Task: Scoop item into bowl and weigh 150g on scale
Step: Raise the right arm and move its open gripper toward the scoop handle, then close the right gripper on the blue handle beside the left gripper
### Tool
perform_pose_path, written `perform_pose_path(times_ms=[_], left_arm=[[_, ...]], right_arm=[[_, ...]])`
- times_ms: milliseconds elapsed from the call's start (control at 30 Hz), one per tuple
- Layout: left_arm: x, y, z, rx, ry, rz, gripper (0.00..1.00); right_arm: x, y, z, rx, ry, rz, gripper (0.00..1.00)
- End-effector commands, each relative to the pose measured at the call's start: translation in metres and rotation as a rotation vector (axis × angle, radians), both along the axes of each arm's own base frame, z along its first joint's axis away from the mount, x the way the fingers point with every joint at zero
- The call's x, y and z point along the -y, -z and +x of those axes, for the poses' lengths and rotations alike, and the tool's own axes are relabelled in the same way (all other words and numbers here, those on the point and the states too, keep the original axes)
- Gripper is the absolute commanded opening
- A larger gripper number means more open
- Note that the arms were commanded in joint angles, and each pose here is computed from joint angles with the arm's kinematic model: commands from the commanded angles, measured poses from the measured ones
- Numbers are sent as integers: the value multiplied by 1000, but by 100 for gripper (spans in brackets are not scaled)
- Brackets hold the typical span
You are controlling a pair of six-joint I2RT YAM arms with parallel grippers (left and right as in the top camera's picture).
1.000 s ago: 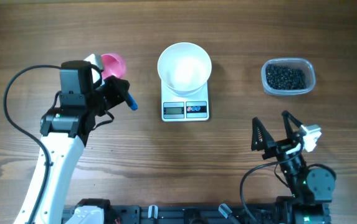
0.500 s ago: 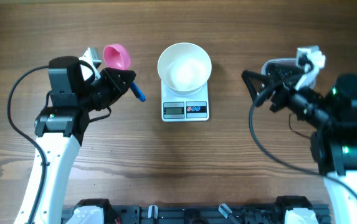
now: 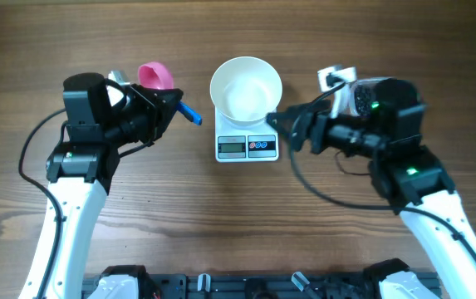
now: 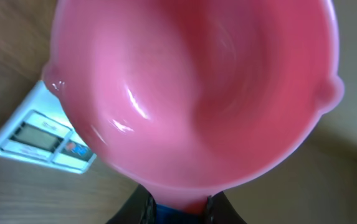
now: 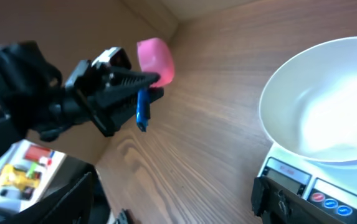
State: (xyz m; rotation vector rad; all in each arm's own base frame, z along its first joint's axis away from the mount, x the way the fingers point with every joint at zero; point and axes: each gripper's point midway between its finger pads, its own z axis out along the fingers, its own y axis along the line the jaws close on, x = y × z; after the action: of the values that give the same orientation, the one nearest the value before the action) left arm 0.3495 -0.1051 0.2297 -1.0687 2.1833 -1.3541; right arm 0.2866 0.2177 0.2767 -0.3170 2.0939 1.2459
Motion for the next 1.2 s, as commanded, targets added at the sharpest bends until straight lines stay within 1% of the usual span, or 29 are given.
perform_pose_path(times_ms=[0,67,133,267,333,433,500,567,600,633,667,700,733,800,900,933,1067,1100,1133,1167], left_arm=[[11,-13,-8,-76,4,-150,4],[18,-17,-13,-131,13,-227,4],[22,-19,-17,-164,25,-271,6],[28,-20,-20,-170,50,-275,9],[33,-19,-22,-172,63,-273,9],[33,-18,-22,-173,58,-267,6],[34,-18,-22,-174,61,-267,5],[36,-18,-23,-178,66,-267,5],[37,-18,-24,-183,72,-269,5],[39,-17,-26,-188,76,-269,5],[40,-16,-27,-196,80,-268,5],[42,-15,-29,-201,85,-267,5],[44,-15,-30,-205,90,-268,5],[47,-16,-32,-207,109,-276,5],[48,-17,-33,-208,116,-280,5],[48,-17,-33,-208,116,-280,5],[48,-17,-33,-208,116,-280,5],[48,-17,-33,-208,116,-280,5],[48,-17,-33,-207,115,-280,5],[48,-17,-33,-207,115,-279,5]], right_arm=[[-14,0,8,54,76,-69,84],[-31,-1,5,84,50,-68,84],[-49,0,5,112,29,-69,84],[-87,8,8,188,-29,-63,83],[-105,12,6,202,-62,-48,82],[-124,13,4,234,-91,-22,78],[-128,15,9,249,-64,-28,77],[-129,20,18,264,8,-57,76],[-128,19,20,272,29,-61,73],[-127,18,22,278,42,-63,68],[-127,17,23,282,49,-61,63],[-127,15,25,288,58,-58,54],[-126,15,25,291,61,-57,48],[-127,15,25,291,61,-56,41],[-127,16,25,287,61,-57,34],[-127,16,25,287,61,-57,29],[-126,20,25,253,66,-56,27],[-126,20,25,252,66,-56,22],[-126,20,25,252,66,-56,19],[-126,20,25,251,66,-57,19]])
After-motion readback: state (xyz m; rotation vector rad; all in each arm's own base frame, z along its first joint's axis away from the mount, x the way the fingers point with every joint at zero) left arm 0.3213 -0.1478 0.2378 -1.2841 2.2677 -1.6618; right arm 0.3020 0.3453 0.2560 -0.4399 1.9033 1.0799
